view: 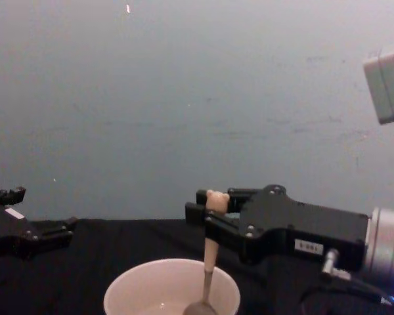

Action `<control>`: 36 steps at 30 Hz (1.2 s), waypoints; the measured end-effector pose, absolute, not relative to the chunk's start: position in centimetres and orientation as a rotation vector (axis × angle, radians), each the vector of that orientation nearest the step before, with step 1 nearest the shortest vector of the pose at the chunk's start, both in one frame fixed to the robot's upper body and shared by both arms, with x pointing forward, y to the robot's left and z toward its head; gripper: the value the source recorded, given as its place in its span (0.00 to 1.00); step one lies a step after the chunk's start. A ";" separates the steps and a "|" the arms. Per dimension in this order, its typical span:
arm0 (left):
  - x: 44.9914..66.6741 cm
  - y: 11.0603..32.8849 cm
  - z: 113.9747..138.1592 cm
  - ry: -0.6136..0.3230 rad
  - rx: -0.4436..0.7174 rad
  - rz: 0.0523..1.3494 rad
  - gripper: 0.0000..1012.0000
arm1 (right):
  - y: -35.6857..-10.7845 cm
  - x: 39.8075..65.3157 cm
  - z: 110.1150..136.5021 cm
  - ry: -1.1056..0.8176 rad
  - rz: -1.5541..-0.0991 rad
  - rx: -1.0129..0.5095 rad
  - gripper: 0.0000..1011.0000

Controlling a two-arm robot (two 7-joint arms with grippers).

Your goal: Pick up the stirring spoon with one hand, stir inside the cup, then place it back in its original position.

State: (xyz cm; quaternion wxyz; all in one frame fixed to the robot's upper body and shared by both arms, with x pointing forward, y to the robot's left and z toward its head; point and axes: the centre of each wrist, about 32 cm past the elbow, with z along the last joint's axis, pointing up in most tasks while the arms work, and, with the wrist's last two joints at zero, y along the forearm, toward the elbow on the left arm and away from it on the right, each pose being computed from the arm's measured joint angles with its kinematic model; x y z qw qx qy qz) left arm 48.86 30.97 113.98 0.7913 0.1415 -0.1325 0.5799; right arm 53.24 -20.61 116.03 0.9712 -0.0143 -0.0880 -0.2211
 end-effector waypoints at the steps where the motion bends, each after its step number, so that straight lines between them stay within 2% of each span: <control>1: 48.9 31.0 114.0 -0.285 0.304 1.248 0.99 | -20.6 53.1 116.0 -0.176 -0.442 -0.029 0.21; 11: 48.9 31.0 114.0 -0.285 0.304 1.248 0.99 | -19.5 52.4 116.1 -0.161 -0.383 -0.008 0.21; 19: 48.9 31.0 114.0 -0.285 0.304 1.248 0.99 | -18.0 53.0 115.9 -0.157 -0.367 0.001 0.21; 27: 48.9 31.0 114.0 -0.285 0.304 1.248 0.99 | -17.3 54.2 115.9 -0.173 -0.409 -0.005 0.21; 36: 48.9 31.0 114.0 -0.285 0.304 1.248 0.99 | -18.1 55.0 116.0 -0.190 -0.476 -0.012 0.21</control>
